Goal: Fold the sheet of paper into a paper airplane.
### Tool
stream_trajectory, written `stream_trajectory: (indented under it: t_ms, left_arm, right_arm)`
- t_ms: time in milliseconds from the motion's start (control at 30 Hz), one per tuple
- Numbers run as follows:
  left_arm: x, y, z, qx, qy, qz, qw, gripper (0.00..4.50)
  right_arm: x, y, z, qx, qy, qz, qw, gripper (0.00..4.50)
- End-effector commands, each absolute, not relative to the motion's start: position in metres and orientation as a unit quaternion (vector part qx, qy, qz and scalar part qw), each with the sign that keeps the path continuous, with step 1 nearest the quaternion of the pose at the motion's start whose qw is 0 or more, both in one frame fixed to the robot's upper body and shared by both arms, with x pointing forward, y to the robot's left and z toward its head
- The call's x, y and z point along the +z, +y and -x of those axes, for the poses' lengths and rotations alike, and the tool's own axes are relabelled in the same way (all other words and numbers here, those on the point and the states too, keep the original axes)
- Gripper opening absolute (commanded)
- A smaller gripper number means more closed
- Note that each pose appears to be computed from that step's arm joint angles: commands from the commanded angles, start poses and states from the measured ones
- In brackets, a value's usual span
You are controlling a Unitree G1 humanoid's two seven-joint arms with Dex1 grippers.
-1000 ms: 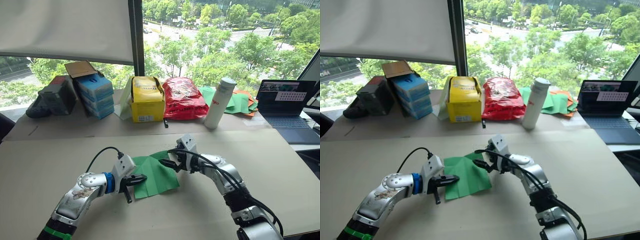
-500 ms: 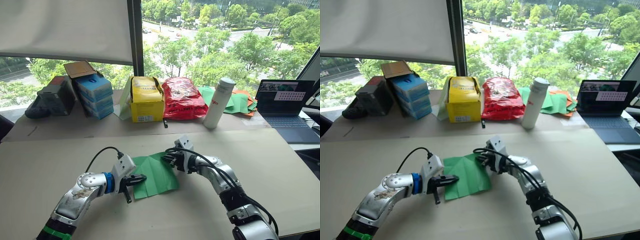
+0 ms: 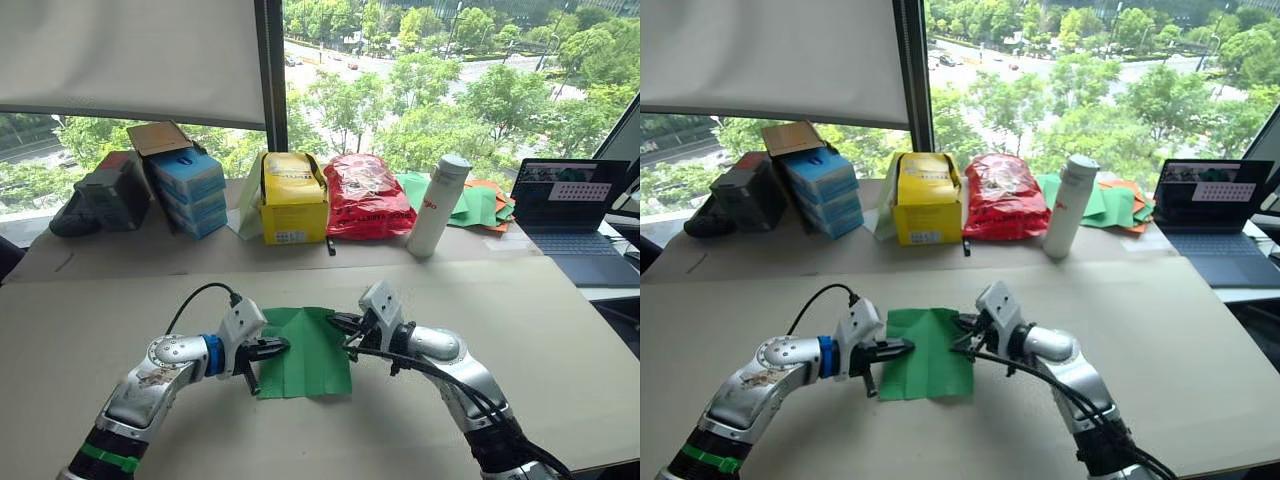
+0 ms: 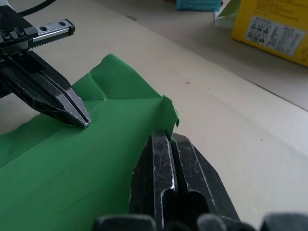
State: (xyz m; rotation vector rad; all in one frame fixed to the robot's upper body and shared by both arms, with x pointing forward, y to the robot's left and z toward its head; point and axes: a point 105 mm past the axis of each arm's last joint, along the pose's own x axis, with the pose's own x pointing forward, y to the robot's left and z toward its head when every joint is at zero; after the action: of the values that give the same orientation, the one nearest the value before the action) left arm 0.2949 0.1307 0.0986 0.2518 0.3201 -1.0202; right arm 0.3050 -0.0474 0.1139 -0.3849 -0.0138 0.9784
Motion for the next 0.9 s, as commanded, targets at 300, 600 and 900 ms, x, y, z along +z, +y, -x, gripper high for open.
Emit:
stream_trajectory:
  t_ms: [300,600,900]
  left_arm:
    - [0.104,0.137,-0.298,-0.491,0.155,-0.136,0.846,0.0]
    - [0.109,0.126,-0.311,-0.501,0.141,-0.165,0.838,0.0]
    - [0.117,0.096,-0.312,-0.54,0.12,-0.172,0.815,0.0]
  right_arm:
    - [0.098,-0.032,-0.29,0.447,-0.051,0.397,0.8,0.06]
    - [0.089,-0.029,-0.282,0.468,-0.041,0.475,0.744,0.06]
    - [0.081,-0.028,-0.282,0.485,-0.008,0.478,0.732,0.06]
